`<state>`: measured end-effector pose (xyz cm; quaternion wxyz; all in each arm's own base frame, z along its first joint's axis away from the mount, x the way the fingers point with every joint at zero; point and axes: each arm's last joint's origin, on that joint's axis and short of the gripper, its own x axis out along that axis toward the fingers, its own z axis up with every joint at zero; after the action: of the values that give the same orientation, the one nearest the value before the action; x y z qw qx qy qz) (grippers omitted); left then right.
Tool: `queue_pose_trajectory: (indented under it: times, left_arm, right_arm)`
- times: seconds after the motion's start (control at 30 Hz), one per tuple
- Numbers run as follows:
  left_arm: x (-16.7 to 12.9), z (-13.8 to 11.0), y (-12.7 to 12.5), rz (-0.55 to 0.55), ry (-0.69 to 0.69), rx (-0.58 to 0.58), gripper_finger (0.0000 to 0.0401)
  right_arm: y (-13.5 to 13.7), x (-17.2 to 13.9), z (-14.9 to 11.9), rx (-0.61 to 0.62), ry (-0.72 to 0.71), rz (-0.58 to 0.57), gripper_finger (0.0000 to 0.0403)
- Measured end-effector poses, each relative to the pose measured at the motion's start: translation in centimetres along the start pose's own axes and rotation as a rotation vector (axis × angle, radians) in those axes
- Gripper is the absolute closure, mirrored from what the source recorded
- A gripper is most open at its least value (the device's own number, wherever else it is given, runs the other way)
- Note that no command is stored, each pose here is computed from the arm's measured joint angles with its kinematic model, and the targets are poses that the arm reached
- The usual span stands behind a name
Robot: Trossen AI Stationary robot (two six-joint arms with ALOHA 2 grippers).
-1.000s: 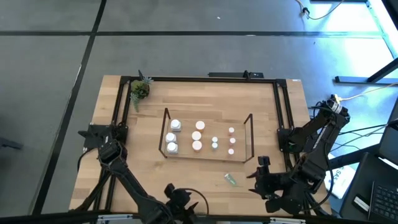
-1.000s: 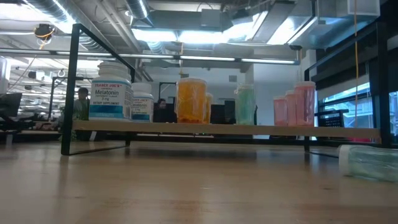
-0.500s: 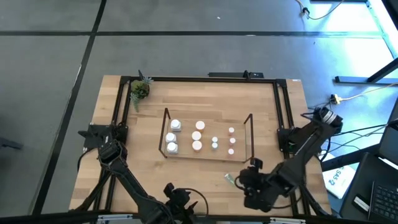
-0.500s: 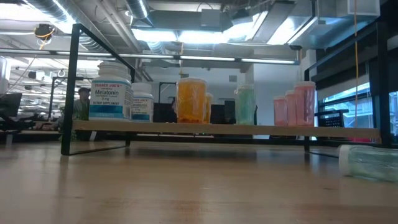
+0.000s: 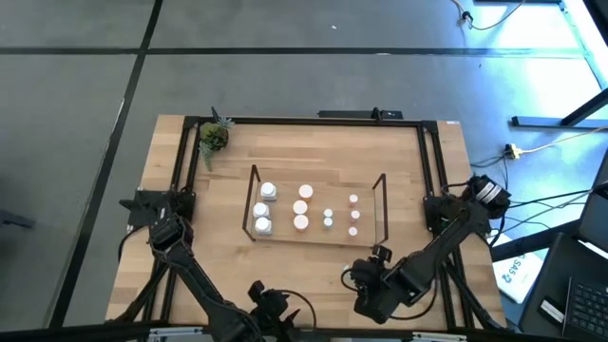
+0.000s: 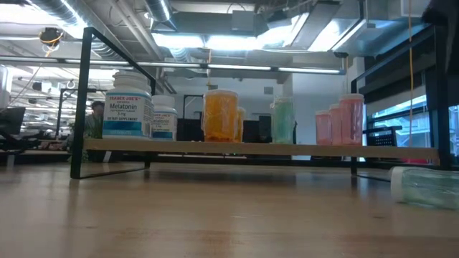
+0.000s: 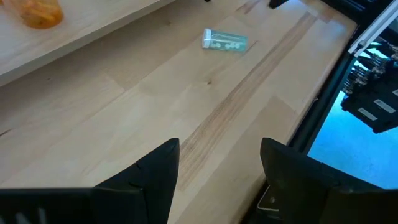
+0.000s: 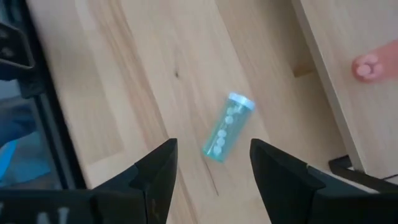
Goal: Pick and place medicine bottles onto shelf by color
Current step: Put the light blue pill bottle on the shelf aligned with the other light blue pill bottle
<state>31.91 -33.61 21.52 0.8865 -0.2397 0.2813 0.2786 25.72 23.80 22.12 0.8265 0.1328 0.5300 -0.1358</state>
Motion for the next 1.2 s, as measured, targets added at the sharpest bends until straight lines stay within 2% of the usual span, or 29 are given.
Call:
queue_pose_trajectory:
  times: [0.4, 0.6, 1.2]
  left_arm:
    - [-0.2, -0.1, 0.0, -0.003, 0.001, 0.003, 0.0182]
    - [-0.1, -0.1, 0.0, -0.003, 0.001, 0.002, 0.0182]
    - [-0.1, -0.1, 0.0, -0.003, 0.001, 0.001, 0.0182]
  right_arm:
    - [-0.9, 4.7, 1.9, 0.065, 0.12, -0.075, 0.0199]
    - [-1.2, 6.1, 2.3, 0.075, 0.154, -0.096, 0.0199]
    - [-1.1, 6.3, 2.2, 0.12, 0.163, -0.092, 0.0199]
